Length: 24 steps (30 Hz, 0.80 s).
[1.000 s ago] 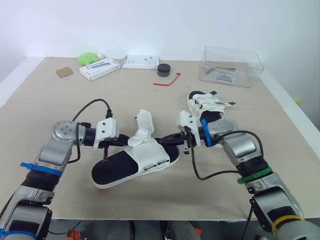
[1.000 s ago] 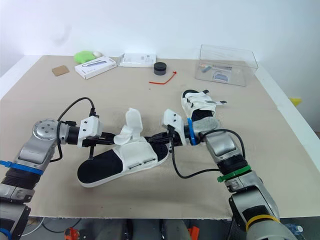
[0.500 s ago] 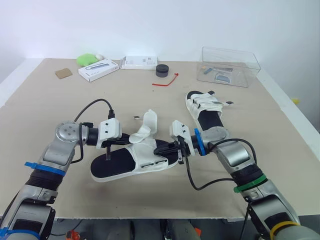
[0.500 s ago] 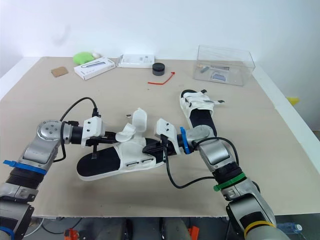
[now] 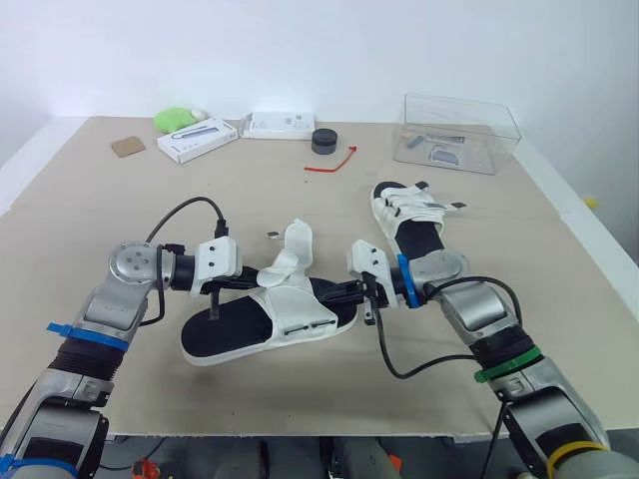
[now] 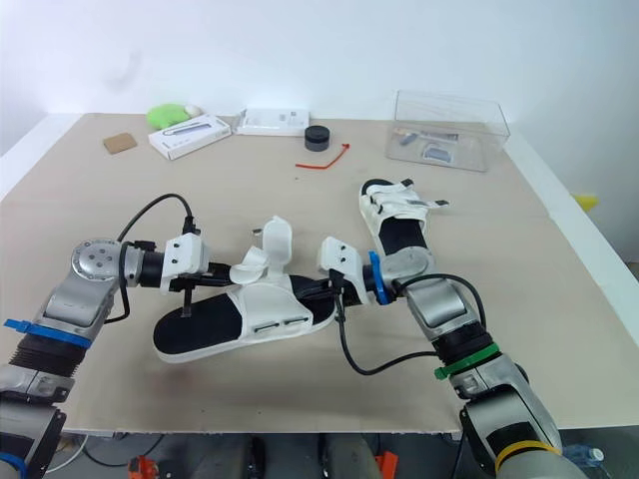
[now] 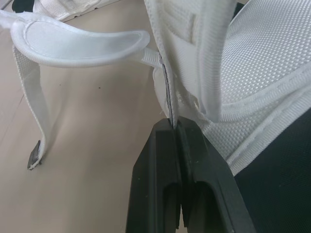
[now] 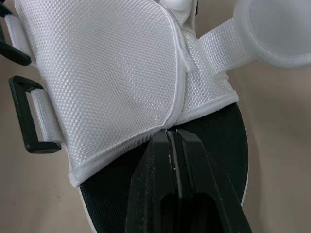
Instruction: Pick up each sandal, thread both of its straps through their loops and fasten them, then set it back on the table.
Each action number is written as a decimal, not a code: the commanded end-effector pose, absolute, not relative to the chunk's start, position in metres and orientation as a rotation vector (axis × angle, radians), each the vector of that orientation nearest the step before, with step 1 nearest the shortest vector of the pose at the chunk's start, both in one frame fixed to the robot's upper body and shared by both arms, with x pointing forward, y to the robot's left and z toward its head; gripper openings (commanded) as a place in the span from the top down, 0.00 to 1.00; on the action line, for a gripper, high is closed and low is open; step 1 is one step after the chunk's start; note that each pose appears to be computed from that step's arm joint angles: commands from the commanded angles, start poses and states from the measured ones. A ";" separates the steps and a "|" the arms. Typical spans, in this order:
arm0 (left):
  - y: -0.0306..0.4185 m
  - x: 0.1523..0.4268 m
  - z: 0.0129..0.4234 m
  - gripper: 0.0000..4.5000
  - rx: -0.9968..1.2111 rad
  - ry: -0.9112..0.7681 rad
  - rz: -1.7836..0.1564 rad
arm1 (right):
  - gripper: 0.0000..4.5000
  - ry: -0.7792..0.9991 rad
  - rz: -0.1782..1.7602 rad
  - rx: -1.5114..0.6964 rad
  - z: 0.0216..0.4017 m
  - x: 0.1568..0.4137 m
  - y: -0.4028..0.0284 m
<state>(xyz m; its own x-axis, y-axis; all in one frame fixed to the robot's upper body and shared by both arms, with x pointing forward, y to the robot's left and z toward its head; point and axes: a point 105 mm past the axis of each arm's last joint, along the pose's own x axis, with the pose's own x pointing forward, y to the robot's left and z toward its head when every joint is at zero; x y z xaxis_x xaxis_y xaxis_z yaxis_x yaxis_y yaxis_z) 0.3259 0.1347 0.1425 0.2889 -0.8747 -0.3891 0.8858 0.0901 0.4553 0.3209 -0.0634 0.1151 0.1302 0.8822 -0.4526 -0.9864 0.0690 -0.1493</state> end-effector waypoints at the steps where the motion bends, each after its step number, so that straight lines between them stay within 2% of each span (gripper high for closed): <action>1: 0.133 0.330 0.165 1.00 0.741 -0.074 -1.285 | 1.00 0.336 1.423 -0.476 0.095 0.319 -0.059; 12: 0.138 0.343 0.194 1.00 0.739 -0.165 -1.196 | 1.00 0.339 1.425 -0.499 0.085 0.315 -0.060; 24: 0.139 0.342 0.222 1.00 0.718 -0.285 -1.126 | 1.00 0.308 1.447 -0.531 0.086 0.312 -0.058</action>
